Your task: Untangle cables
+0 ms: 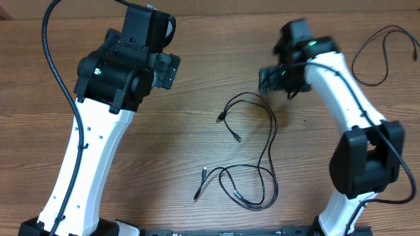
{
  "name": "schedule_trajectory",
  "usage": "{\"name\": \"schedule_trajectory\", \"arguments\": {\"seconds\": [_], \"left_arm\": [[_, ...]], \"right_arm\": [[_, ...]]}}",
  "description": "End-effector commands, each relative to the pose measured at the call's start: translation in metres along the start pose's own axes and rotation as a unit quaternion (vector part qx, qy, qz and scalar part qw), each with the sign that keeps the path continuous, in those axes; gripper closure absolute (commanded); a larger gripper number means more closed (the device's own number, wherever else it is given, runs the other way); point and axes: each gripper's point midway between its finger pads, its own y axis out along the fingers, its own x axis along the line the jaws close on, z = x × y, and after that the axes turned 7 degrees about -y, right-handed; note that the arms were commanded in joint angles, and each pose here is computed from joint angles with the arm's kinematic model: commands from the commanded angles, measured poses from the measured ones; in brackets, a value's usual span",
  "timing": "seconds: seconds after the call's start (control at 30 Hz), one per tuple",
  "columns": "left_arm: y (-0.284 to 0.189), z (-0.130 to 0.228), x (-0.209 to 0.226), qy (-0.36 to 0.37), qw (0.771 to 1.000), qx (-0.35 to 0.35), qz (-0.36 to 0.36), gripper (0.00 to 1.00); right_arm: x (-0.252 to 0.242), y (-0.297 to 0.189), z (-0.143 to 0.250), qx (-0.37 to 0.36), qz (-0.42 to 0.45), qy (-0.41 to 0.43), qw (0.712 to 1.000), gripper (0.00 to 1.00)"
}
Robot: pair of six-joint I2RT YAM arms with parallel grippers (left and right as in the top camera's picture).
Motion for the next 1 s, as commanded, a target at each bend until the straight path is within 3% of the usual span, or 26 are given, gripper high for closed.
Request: {"name": "schedule_trajectory", "arguments": {"seconds": [0.0, 0.2, 0.53, 0.97], "left_arm": [[0.003, 0.001, -0.004, -0.01, 1.0, 0.003, 0.012, 0.0], [0.003, 0.0, -0.004, -0.01, 1.0, 0.002, 0.012, 0.0], [0.003, -0.001, -0.011, -0.011, 0.999, 0.001, 0.031, 0.0], [0.003, 0.006, -0.013, -0.006, 0.999, 0.014, 0.037, 0.0]], "right_arm": [[0.0, 0.016, 0.021, 0.028, 0.032, -0.076, 0.996, 0.32], [0.011, 0.037, 0.063, 0.093, 0.024, -0.099, 0.99, 0.34], [0.032, 0.038, 0.073, 0.109, 0.02, -0.146, 0.983, 0.39], [0.057, 0.044, 0.021, -0.003, 0.022, -0.225, 0.974, 0.39]]}}
